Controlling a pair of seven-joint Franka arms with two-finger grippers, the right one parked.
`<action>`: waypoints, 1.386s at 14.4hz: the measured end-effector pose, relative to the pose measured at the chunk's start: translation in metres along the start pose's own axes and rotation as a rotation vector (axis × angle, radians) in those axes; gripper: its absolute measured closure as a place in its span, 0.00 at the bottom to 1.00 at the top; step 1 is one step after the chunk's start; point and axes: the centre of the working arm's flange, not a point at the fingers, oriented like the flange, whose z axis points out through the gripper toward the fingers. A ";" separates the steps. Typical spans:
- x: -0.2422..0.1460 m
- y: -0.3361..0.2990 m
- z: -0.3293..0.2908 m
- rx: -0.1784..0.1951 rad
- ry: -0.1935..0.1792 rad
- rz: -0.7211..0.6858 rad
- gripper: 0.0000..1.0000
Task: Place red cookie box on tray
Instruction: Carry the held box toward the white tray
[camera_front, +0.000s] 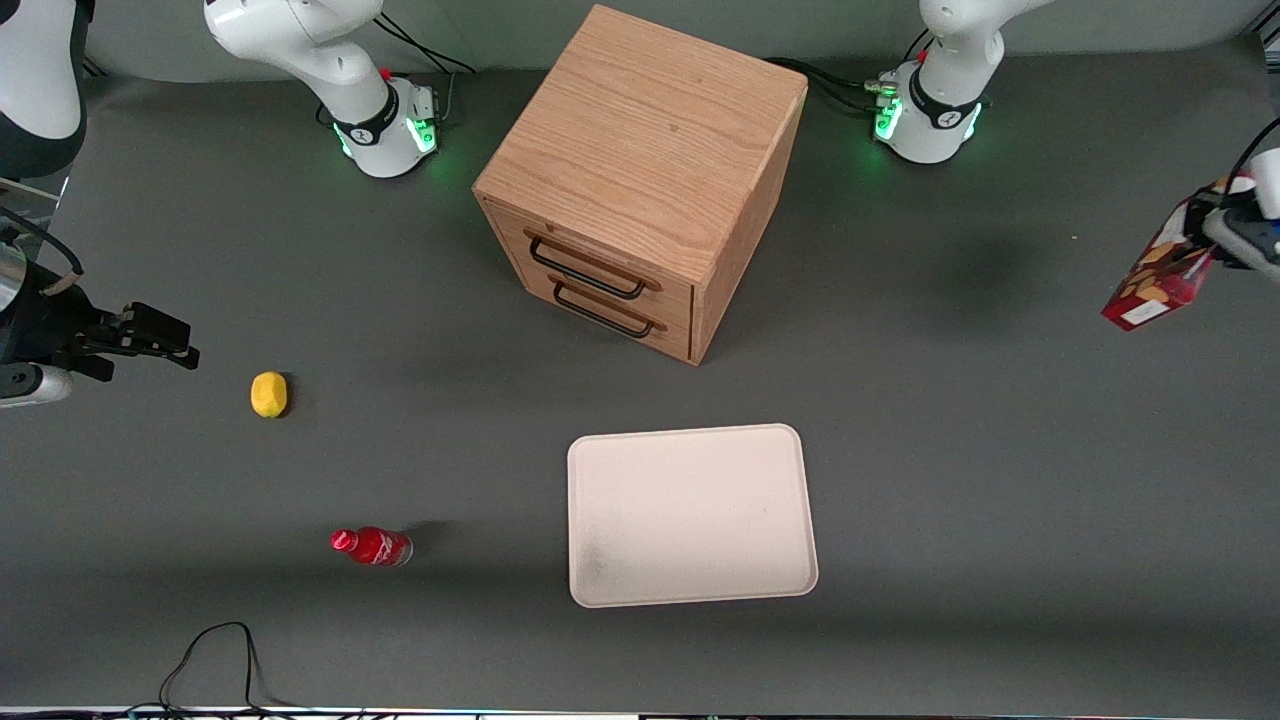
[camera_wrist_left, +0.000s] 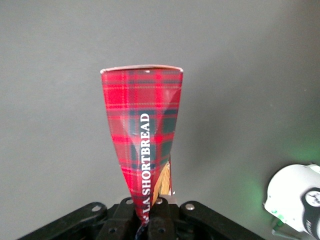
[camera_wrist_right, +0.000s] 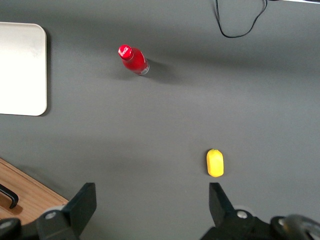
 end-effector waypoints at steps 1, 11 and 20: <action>0.001 0.000 -0.014 0.009 0.000 -0.012 0.96; 0.109 0.026 -0.034 0.047 0.019 -0.318 0.96; 0.288 0.120 -0.031 0.059 0.062 -0.576 0.96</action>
